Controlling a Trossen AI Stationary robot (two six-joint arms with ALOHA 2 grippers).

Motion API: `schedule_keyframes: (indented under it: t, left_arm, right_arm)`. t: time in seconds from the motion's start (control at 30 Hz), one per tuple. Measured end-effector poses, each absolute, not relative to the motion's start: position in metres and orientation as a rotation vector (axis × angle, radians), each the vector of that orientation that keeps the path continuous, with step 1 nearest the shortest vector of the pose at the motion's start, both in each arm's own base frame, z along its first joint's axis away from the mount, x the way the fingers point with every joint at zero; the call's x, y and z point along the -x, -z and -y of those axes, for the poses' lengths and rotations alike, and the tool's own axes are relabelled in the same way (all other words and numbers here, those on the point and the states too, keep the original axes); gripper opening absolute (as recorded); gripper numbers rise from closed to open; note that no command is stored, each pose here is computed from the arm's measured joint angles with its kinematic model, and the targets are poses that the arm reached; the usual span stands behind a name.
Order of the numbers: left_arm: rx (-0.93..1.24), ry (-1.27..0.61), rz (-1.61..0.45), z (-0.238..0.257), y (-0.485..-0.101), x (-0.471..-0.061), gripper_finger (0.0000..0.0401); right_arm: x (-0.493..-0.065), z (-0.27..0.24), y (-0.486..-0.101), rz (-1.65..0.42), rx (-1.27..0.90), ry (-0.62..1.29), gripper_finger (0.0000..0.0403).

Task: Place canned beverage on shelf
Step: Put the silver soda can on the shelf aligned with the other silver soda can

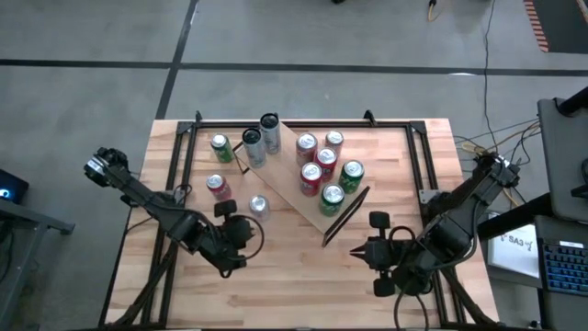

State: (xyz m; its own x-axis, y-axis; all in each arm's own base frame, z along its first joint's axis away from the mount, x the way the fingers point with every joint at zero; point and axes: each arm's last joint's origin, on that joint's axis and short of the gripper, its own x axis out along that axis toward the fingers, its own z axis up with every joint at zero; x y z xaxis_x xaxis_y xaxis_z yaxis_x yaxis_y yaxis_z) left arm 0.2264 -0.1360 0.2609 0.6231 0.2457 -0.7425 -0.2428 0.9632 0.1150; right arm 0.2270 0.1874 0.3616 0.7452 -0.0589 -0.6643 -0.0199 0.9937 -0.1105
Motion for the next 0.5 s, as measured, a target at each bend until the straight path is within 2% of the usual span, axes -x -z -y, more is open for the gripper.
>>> schedule_keyframes:
  t: [0.2,0.4,0.5]
  left_arm:
    - [0.055,-0.337,-0.857,0.133,-0.253,-0.225,0.0162]
    - [-0.035,-0.524,-0.753,0.124,-0.236,-0.221,0.0302]
    - [-0.049,-0.547,-0.743,0.122,-0.229,-0.219,0.0354]
  right_arm:
    - [-0.227,-0.188,-0.362,-0.724,0.111,0.019,0.0009]
    - [-0.227,-0.188,-0.362,-0.724,0.113,0.018,0.0009]
    - [-0.228,-0.188,-0.362,-0.722,0.112,0.017,0.0009]
